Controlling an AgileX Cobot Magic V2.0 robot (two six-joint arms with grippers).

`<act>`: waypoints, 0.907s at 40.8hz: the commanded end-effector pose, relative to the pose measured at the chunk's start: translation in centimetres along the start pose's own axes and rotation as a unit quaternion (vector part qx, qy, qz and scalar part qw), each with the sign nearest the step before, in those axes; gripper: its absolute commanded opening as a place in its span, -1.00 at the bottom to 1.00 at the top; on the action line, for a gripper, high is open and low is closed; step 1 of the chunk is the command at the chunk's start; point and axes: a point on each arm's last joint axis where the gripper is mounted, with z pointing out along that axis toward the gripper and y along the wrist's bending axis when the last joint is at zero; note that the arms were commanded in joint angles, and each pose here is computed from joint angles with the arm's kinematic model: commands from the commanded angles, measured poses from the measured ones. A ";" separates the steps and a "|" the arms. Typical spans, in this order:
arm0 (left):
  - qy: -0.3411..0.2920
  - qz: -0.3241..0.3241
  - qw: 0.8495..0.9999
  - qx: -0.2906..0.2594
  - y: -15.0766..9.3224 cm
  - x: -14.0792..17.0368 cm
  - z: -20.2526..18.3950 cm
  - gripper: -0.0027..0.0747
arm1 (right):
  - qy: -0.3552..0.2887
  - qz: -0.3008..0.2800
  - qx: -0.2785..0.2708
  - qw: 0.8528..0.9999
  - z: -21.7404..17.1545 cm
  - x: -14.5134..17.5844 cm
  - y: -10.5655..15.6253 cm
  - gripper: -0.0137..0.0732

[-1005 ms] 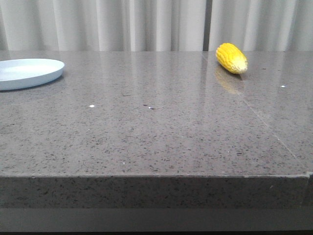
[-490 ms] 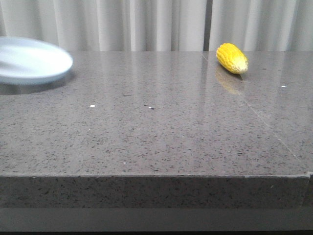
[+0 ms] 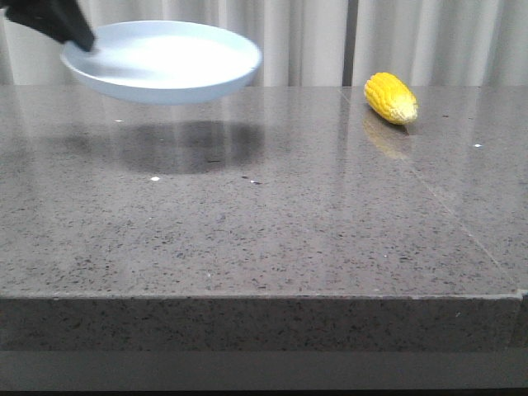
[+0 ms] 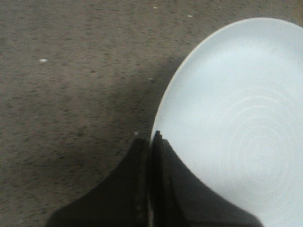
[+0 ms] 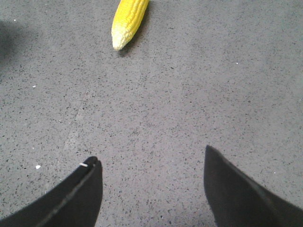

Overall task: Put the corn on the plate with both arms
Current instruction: 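Lift and carry the plate with the left gripper toward the table center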

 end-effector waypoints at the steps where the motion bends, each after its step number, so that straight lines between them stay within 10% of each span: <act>1: -0.063 0.018 0.997 0.033 -3.4 -1.4 -1.8 -0.98 | -0.046 -0.006 0.006 0.999 -0.3 -1.6 -0.1 0.44; 27: 0.039 0.042 0.997 0.060 -6.2 1.4 5.8 -0.97 | -0.046 -0.006 0.006 0.999 -0.3 -1.6 -0.1 0.44; 37: 0.052 0.042 0.996 0.061 -6.1 1.7 6.1 -0.26 | -0.046 -0.006 0.006 0.999 -0.3 -1.6 -0.1 0.44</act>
